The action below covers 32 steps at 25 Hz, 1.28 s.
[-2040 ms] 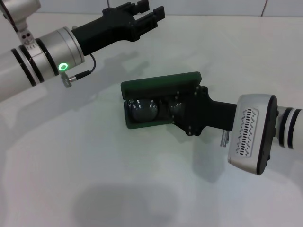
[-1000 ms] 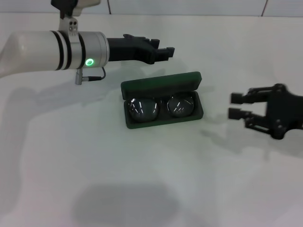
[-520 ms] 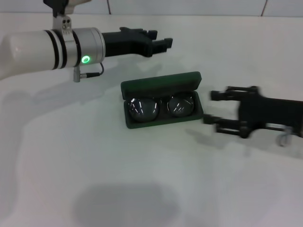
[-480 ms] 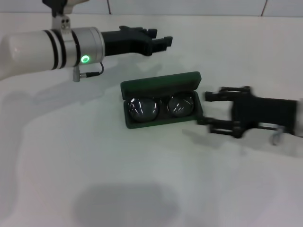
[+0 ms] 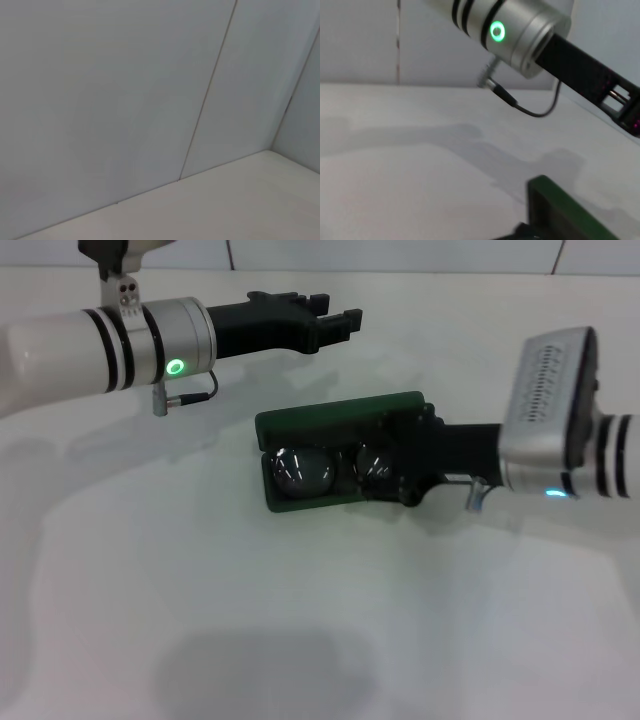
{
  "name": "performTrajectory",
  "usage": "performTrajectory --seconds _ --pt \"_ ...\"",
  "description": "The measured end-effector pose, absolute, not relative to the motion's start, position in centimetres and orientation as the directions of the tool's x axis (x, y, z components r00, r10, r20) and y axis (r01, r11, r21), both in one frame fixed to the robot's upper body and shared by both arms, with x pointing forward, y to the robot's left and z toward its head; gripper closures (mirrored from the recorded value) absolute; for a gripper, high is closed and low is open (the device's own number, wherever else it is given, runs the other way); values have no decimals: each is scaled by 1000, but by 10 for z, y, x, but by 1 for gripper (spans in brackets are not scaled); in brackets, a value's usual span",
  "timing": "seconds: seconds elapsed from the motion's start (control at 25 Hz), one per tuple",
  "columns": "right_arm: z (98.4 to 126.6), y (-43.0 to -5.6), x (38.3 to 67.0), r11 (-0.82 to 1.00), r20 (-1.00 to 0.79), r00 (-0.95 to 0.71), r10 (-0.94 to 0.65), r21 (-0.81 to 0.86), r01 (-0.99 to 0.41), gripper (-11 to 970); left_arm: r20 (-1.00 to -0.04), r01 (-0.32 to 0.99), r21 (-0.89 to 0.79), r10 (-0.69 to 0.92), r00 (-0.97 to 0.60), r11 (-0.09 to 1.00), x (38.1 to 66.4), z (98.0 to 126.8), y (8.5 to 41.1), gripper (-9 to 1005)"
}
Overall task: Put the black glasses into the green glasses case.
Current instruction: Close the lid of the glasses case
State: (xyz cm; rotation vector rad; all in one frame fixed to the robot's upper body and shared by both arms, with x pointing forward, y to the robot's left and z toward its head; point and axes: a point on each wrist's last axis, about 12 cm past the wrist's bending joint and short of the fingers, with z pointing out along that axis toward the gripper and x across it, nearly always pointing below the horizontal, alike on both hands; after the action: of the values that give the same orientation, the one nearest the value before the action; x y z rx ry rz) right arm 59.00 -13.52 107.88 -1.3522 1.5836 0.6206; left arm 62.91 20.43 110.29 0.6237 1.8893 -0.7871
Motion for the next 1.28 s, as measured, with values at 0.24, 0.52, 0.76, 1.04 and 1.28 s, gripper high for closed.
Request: performTrajectory --seconds 0.24,0.52,0.76,1.04,1.28 --pt "1074 -131 596 306 -851 28 -524 -219 -927 365 -910 709 -253 88 -406 658 630 1104 203 448" --pt "1076 -133 584 269 -877 37 -479 -187 -945 362 -907 704 -258 85 -412 661 629 1102 204 450" --pt "1082 -154 570 259 -912 44 -408 -162 -952 358 -904 700 -262 85 -420 665 627 1100 206 450" --pt "1092 -235 552 306 -965 -28 -262 -55 -950 354 -890 707 -246 134 -436 663 627 1098 207 449" --pt "1092 -303 538 497 -988 -104 -117 32 -867 351 -868 720 -211 212 -449 661 628 1097 206 449"
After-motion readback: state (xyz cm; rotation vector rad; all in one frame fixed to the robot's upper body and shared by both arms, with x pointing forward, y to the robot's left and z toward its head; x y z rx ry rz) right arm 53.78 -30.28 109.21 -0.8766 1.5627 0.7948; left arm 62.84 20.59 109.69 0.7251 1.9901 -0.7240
